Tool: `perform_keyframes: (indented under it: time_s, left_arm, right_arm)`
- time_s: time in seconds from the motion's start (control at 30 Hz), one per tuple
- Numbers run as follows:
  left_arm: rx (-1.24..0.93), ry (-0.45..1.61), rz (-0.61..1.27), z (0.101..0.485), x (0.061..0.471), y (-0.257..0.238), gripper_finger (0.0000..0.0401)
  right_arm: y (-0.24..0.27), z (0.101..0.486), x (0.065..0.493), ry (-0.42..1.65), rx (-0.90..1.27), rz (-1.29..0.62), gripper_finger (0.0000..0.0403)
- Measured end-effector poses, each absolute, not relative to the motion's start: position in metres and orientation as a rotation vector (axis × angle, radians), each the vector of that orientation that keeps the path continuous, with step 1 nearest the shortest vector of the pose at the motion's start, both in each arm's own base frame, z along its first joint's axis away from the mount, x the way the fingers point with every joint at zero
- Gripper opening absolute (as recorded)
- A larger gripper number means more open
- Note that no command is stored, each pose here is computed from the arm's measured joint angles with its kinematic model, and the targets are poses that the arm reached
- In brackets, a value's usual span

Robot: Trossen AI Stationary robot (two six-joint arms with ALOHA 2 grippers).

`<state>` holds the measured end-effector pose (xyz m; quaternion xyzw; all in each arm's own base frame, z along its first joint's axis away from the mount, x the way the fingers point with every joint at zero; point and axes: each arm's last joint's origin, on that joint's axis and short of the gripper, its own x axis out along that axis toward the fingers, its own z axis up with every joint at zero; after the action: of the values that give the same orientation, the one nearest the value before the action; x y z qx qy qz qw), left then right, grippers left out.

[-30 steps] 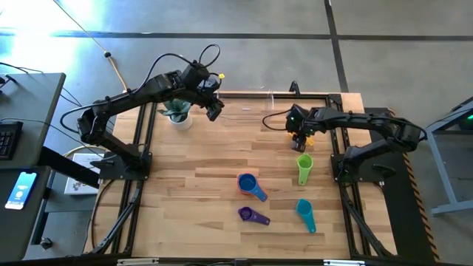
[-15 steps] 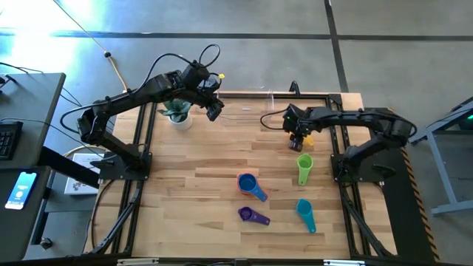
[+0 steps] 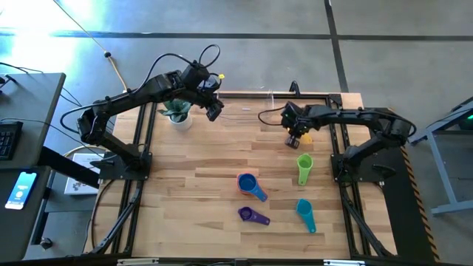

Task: Nest measuring cups in basket
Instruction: Stack the yellow measuring cup on top of the blue measuring cup

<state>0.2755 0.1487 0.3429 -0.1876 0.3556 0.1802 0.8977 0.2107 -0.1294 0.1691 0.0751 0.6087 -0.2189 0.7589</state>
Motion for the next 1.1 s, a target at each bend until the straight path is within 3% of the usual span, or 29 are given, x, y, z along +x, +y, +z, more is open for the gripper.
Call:
perform_keyframes:
  time_s: [0.43, 0.77, 1.1]
  left_arm:
    - [-0.477, 0.829, 0.357, 0.336, 0.269, 0.144, 0.0048]
    - [-0.502, 0.997, 0.342, 0.327, 0.258, 0.136, 0.0048]
    - [-0.481, 1.061, 0.273, 0.334, 0.251, 0.11, 0.0048]
  right_arm:
    - [-0.102, 0.212, 0.24, 1.308, 0.204, -0.539, 0.0002]
    - [-0.044, 0.252, 0.273, 1.179, 0.196, -0.435, 0.0001]
    - [0.011, 0.259, 0.294, 1.113, 0.245, -0.343, 0.0001]
